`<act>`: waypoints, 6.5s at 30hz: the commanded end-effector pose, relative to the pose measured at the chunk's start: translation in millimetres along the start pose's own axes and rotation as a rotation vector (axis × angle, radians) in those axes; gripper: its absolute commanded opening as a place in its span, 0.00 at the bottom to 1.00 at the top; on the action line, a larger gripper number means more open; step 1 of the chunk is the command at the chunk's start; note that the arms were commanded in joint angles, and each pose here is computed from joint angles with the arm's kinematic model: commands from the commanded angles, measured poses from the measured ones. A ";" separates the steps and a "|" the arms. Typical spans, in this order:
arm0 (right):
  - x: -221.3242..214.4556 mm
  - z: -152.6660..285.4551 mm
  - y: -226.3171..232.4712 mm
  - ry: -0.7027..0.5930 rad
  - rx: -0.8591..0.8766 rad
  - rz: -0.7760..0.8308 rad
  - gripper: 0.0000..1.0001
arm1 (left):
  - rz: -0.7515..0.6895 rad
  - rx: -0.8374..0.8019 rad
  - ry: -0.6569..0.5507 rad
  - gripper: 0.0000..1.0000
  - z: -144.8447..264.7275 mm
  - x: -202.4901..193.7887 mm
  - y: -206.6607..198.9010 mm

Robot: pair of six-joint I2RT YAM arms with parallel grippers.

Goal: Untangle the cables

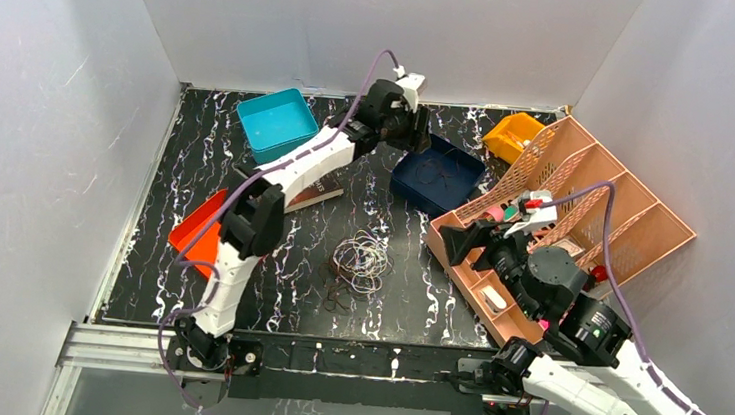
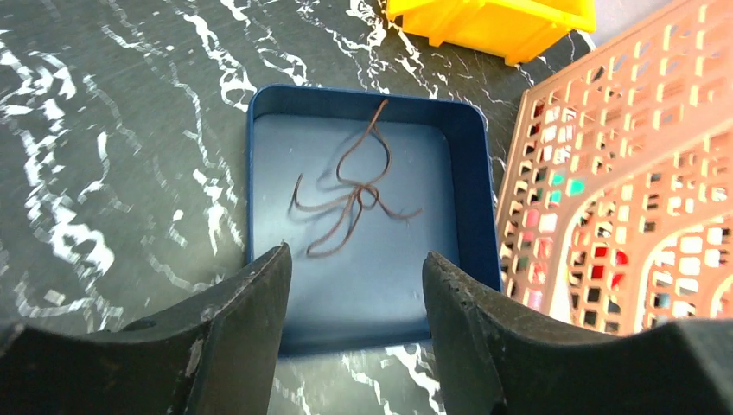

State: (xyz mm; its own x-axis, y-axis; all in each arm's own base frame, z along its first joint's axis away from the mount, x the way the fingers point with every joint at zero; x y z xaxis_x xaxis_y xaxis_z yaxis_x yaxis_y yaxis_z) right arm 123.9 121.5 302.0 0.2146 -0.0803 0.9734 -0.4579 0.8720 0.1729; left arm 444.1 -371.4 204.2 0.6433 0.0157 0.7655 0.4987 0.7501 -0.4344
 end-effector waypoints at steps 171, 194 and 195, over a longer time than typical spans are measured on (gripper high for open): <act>-49.7 -170.6 121.2 -0.232 0.522 -0.054 0.70 | -0.080 -0.182 -0.186 0.00 348.5 -33.9 -103.6; -138.8 -174.9 114.9 0.043 0.581 -0.021 0.51 | -0.138 -0.133 -0.499 0.00 396.5 48.4 -126.2; -143.2 -173.5 113.7 0.055 0.580 -0.023 0.51 | -0.142 -0.133 -0.518 0.00 399.0 53.5 -127.9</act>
State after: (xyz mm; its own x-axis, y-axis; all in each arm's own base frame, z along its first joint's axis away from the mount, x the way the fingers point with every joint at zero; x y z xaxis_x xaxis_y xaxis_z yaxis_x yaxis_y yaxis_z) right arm 195.8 319.6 168.8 0.2427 -0.0617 0.9681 -0.8443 0.4780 0.2421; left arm 179.9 -210.6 458.2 0.3222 0.2077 0.9236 0.6513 0.6595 -0.3754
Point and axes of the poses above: each gripper's point midway between its finger pads, its own z axis back along the fingers, its own y axis along the line the jaws close on, x = y × z, the point moved 7 cm from there along z, back along the fingers, and after that the axes turned 9 degrees about z, right-handed, at the moved point
